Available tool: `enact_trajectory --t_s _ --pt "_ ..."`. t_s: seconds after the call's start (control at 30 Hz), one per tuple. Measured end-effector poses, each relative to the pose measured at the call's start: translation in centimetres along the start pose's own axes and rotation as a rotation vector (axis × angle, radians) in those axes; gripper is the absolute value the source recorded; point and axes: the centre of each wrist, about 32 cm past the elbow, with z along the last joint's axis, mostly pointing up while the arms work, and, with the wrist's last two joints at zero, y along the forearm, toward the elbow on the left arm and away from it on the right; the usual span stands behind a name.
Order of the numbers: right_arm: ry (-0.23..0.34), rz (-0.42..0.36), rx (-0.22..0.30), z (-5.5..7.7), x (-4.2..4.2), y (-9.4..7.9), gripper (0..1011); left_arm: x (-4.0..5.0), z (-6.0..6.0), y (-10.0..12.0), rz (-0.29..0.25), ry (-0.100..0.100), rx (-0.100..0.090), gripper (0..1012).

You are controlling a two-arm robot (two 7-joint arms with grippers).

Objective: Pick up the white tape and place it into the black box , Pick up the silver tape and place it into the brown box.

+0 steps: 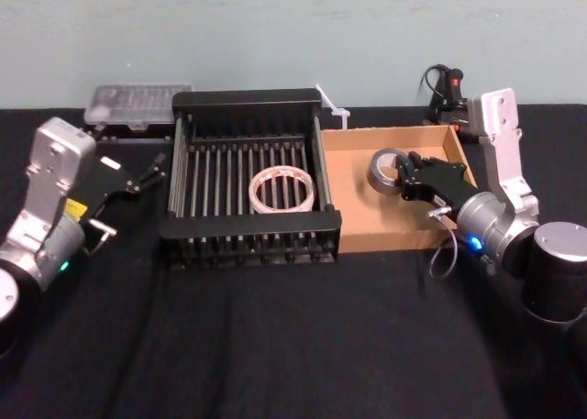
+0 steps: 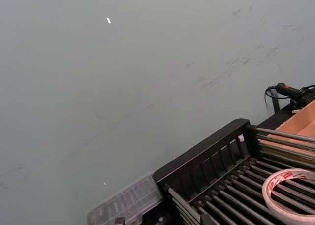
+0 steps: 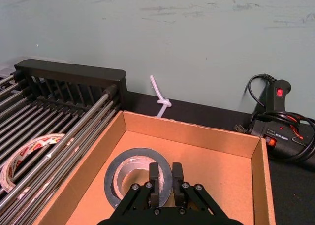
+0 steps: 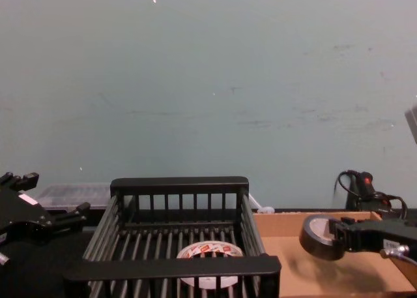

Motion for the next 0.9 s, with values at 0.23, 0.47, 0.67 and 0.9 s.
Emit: enact_trajectory --t_s 0.23,0.47,0.67,0.9 --pt "0.001 0.0 0.001 0.0 0.0 -0.02 186 0.0 0.0 0.0 0.0 0.0 0.0 1001" --pt "0.002 0.001 0.001 0.0 -0.02 -0.03 403 0.0 0.0 0.0 0.0 0.0 0.0 1001" --pt "0.002 0.001 0.002 0.02 -0.02 -0.03 605 0.0 0.0 0.0 0.0 0.0 0.0 1001" --pt "0.002 0.001 0.002 0.01 -0.02 -0.03 816 0.0 0.0 0.0 0.0 0.0 0.0 1001"
